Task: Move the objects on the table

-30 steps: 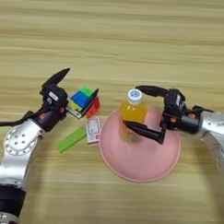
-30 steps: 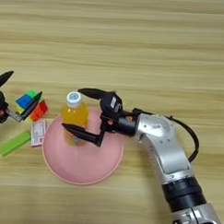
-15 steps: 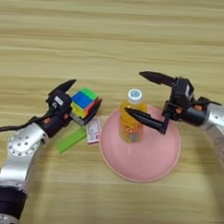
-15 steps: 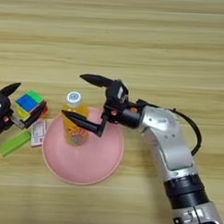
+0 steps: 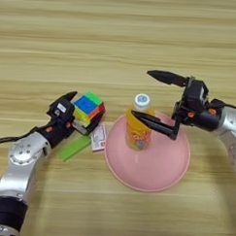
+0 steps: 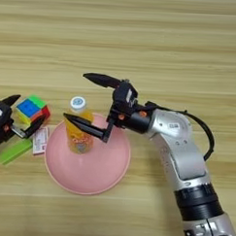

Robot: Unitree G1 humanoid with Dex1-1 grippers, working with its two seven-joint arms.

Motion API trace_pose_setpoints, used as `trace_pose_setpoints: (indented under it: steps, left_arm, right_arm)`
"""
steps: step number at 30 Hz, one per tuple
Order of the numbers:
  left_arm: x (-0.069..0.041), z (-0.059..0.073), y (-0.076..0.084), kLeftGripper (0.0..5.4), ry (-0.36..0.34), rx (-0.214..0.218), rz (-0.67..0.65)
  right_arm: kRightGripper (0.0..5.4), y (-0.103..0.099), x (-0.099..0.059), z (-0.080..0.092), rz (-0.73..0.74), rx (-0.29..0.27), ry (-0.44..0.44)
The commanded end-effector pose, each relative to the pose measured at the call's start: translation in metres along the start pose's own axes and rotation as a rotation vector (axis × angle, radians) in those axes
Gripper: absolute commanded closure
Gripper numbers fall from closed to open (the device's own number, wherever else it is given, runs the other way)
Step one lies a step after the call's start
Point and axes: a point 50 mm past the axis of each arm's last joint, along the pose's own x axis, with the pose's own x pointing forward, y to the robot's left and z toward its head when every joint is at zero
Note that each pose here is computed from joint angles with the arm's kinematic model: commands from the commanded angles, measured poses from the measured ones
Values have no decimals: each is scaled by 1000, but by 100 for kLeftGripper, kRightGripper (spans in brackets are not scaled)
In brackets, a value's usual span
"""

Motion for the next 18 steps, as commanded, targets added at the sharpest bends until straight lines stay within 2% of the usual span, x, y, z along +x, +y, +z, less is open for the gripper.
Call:
trace_pose_setpoints:
  steps: [1,5,6,12,18]
  left_arm:
    - [-1,-2,4,0,32,9,7]
    - [-1,-4,6,0,52,-3,18]
    - [-1,-4,6,22,55,-4,17]
    - [-1,-5,6,60,64,-8,12]
    - [-1,-6,6,124,69,-11,8]
  right_arm:
    - [4,-1,-1,5,1,-19,-8]
    - [4,0,-1,8,5,-25,-18]
    - [0,0,-1,9,5,-27,-20]
    - [0,0,-1,11,5,-33,-25]
    - [0,0,-2,12,5,-37,-29]
